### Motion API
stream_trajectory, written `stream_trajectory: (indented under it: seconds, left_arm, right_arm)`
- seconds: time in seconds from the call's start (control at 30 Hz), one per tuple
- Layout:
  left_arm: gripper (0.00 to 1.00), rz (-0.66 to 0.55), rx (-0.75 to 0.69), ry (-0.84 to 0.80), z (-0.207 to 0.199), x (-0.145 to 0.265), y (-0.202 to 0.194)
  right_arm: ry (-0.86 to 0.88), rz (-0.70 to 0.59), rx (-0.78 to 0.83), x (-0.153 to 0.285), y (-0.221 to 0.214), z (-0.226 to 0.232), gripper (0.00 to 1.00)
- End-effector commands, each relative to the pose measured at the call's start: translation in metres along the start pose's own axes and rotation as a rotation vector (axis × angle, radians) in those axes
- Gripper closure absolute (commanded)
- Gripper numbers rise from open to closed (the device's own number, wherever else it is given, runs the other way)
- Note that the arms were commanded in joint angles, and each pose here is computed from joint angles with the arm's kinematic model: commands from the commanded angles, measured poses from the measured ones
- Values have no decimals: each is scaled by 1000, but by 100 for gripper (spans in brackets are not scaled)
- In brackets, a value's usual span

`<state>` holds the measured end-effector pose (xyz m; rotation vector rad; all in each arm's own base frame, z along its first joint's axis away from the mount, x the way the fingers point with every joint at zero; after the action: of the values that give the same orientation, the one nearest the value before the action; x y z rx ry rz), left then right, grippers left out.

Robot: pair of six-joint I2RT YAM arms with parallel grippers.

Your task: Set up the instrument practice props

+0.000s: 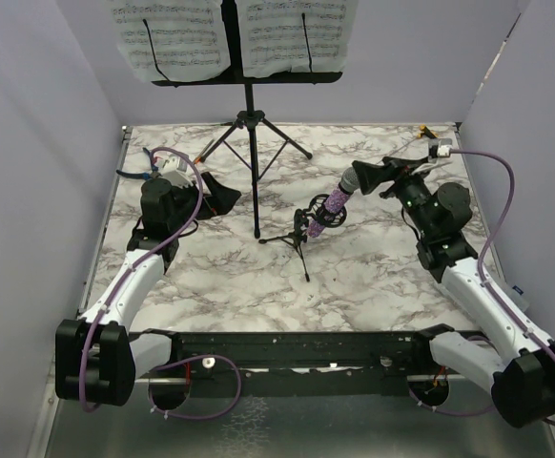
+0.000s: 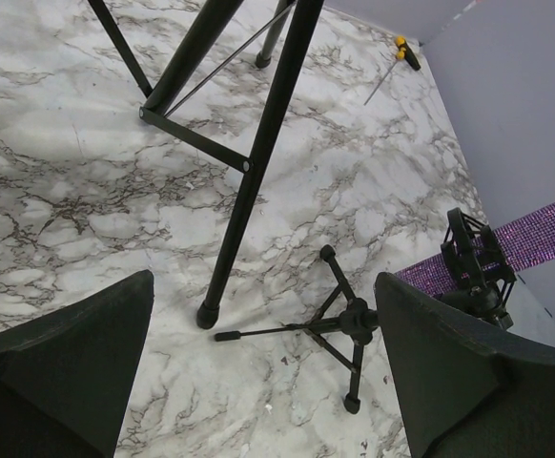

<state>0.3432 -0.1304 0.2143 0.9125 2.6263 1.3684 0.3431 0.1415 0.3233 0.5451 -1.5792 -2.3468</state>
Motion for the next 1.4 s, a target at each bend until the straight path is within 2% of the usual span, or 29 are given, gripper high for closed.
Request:
stream_trajectory:
  seconds: [0.0,0.4,0.57,0.73,0.87,1.07,1.2,1.37]
  left_arm:
    - [1,-7,-4,-13,-2,0,4]
    - [1,-13,-139,182,12,6,5]
    - [1,-21,-227,289,14,11,5]
    - [1,-86,-259,400,11,13,6]
    - [1,-117,-244,404,9,6,7]
    - [1,-256,-235,357,6,2,20]
    - [1,-311,-275,282,-1,2,20]
    - [1,-333,-341,286,9,4,14]
  right_arm:
    - [-55,-13,-14,-5,22,-1,0]
    - [-205,75,-99,-17,9,-38,0]
    - [-253,77,-176,-5,7,-73,0]
    - [-344,81,-194,13,0,-105,0]
    - [-444,78,-198,29,-10,-129,0]
    - [-547,82,-182,52,-35,-148,0]
    - [-671,33,-147,80,-50,-168,0]
    - [-769,9,-85,111,-61,-180,0]
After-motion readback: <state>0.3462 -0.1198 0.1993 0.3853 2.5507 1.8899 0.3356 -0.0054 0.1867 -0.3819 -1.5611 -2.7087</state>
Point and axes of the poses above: each gripper's point midway between its finger pads, its own x axis back along the fingers, its own z axis along the line the jaws close on, y = z × x, the point moved 1 cm from there along x, back along the fingers, and after that the axes turned 1 degree about x, right-handed, at the moved point
